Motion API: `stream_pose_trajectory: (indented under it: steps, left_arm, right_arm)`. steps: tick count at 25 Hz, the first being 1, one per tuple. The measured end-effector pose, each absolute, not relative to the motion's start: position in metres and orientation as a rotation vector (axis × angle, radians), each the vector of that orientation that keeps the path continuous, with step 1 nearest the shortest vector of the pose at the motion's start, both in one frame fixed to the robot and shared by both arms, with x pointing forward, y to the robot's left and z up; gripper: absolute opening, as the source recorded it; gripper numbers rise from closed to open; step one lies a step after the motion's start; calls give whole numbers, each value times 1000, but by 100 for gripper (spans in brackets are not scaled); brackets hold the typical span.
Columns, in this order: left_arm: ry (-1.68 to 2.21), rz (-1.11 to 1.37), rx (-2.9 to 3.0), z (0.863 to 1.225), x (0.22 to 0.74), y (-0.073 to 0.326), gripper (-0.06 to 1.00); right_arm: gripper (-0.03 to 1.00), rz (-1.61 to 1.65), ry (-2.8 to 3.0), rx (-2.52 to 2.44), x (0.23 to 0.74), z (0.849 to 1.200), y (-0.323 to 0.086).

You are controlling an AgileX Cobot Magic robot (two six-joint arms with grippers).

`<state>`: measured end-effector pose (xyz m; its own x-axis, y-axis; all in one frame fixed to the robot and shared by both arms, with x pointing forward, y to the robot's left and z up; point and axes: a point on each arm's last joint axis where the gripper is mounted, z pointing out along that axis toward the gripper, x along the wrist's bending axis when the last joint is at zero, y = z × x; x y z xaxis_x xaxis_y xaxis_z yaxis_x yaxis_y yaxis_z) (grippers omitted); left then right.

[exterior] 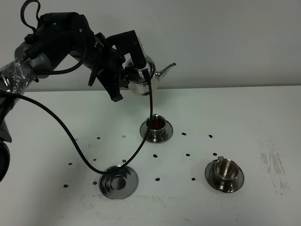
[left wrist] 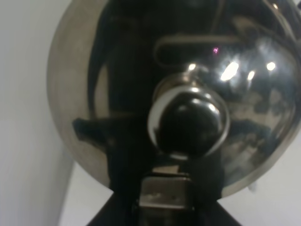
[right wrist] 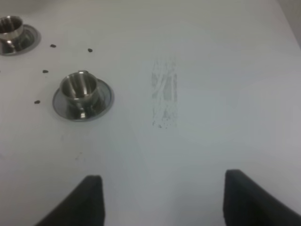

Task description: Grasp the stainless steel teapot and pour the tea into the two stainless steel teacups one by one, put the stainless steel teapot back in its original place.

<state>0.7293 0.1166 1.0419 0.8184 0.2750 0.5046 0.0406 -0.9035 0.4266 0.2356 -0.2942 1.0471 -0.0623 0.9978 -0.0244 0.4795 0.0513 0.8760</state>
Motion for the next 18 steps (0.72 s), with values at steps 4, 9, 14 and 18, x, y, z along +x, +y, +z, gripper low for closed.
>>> stream_pose_trajectory:
  steps: [4,9,14,18]
  left_arm:
    - [92,856,2569,1035,731,102,26]
    - [-50,897,2568,1019,736,92,26]
    - [-116,948,2509,1014,740,85,26]
    - [-137,938,2476,1013,738,77,26]
  right_arm:
    - [56,939,1631,1510,236,1047,-294]
    - [56,939,1631,1510,236,1047,-294]
    - [56,939,1631,1510,236,1047,-294]
    - [56,939,1631,1510,236,1047,-294]
